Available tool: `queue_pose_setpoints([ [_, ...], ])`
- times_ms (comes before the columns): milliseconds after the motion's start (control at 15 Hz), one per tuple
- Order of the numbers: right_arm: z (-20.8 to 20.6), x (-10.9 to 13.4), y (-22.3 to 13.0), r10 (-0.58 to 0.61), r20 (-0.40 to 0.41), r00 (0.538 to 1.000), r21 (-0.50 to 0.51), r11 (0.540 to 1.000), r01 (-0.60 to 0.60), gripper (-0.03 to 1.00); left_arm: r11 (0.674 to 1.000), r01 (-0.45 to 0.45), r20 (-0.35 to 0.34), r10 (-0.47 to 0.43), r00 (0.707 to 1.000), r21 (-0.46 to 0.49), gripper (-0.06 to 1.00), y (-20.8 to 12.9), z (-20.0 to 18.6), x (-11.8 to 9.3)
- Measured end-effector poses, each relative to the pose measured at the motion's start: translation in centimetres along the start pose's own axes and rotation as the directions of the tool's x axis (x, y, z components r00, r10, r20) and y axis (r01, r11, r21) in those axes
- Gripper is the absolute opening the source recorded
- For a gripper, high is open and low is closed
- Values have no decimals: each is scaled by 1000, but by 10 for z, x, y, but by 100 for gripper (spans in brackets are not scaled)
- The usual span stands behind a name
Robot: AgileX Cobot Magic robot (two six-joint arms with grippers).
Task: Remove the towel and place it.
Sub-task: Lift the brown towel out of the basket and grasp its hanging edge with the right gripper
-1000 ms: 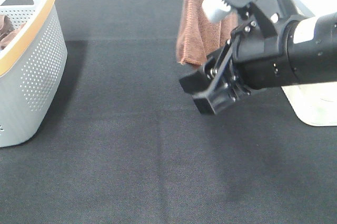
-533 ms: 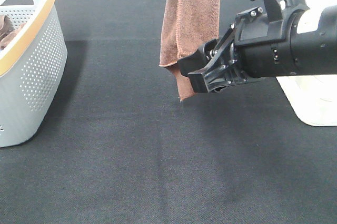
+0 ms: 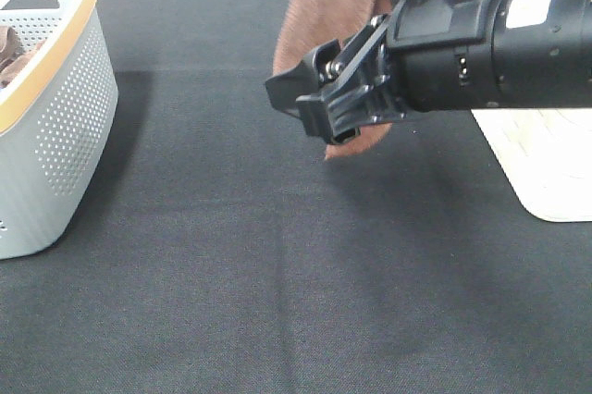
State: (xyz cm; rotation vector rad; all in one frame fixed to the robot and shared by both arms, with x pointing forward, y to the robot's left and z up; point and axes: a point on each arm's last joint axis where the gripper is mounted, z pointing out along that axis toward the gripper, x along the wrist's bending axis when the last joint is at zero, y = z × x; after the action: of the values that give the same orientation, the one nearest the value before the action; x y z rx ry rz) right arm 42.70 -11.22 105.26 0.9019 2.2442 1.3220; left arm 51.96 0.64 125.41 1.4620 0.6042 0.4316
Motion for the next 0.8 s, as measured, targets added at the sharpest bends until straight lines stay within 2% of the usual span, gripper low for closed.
queue_pose_setpoints([
  [200,0,0,0,36,-1,999,-5,999,-36,78,1000,-27,23,27,999,8,0,-4,4,-10],
  [467,0,0,1,85,-5,996,-6,996,-85,78,999,-37,24,37,999,3,0,-2,2,-11],
  [667,0,1,0,117,-13,993,7,993,-117,78,993,-119,5,119,993,-26,0,11,-11,-12],
  [800,0,1,0,122,-14,992,5,993,-122,78,989,-146,7,146,989,11,0,9,-12,-12],
])
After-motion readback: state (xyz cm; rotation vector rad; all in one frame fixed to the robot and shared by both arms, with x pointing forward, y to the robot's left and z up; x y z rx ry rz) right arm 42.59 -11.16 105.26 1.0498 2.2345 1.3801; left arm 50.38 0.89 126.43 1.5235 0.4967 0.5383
